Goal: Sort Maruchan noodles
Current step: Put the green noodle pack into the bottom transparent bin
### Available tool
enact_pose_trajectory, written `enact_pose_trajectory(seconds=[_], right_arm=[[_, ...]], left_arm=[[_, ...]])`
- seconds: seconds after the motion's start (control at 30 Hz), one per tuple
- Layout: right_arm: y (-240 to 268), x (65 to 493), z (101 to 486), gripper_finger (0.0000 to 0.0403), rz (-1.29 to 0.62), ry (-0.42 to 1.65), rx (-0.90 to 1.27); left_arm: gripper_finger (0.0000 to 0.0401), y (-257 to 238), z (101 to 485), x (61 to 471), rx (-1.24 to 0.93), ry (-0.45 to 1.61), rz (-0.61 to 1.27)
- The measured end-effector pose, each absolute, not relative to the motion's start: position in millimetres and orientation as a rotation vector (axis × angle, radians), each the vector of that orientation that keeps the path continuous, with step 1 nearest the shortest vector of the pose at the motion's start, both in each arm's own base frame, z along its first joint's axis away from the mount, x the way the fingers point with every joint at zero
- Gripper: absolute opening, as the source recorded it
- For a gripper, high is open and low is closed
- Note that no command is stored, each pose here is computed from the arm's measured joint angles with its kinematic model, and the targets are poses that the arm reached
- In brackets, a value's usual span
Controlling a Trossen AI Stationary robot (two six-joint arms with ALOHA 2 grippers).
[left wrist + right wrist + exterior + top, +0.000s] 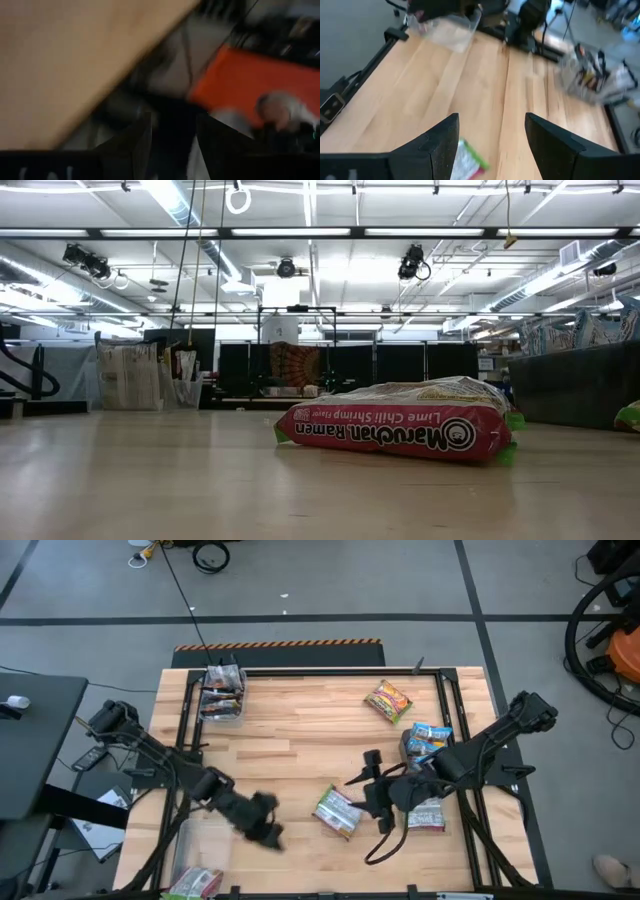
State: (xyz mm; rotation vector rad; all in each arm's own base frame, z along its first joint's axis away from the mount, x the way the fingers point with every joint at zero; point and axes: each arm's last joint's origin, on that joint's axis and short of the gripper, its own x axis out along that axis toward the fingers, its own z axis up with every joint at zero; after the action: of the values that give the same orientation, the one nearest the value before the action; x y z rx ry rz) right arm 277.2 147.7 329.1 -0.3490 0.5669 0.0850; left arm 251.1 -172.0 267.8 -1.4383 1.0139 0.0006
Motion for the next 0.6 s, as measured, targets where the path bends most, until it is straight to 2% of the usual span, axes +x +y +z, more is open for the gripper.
enact_pose_trajectory(seconds=[0.1,0.17,0.27,0.4,0.6], right_arm=[[140.7,264.4,330.9,0.0232,0.066,0.639,-0.296],[136.4,256.9,327.4,0.0232,0.041,0.715,-0.271],[131.6,247.7,318.8,0.0232,0.009,0.846,-0.228],[129.5,238.7,310.3,0.0232,-0.011,0.989,-0.126],[130.5,234.4,308.6,0.0232,-0.059,1.025,-0.030]], left_arm=[[0.0160,-155.0,272.3,266.2,-1.263,0.793,0.043],[0.0160,-143.4,268.7,276.8,-1.154,0.730,0.074],[0.0160,-123.6,252.0,295.4,-1.064,0.729,0.142],[0.0160,-99.9,219.6,319.4,-1.045,0.768,0.270],[0.0160,-74.3,170.7,343.4,-1.053,0.866,0.369]])
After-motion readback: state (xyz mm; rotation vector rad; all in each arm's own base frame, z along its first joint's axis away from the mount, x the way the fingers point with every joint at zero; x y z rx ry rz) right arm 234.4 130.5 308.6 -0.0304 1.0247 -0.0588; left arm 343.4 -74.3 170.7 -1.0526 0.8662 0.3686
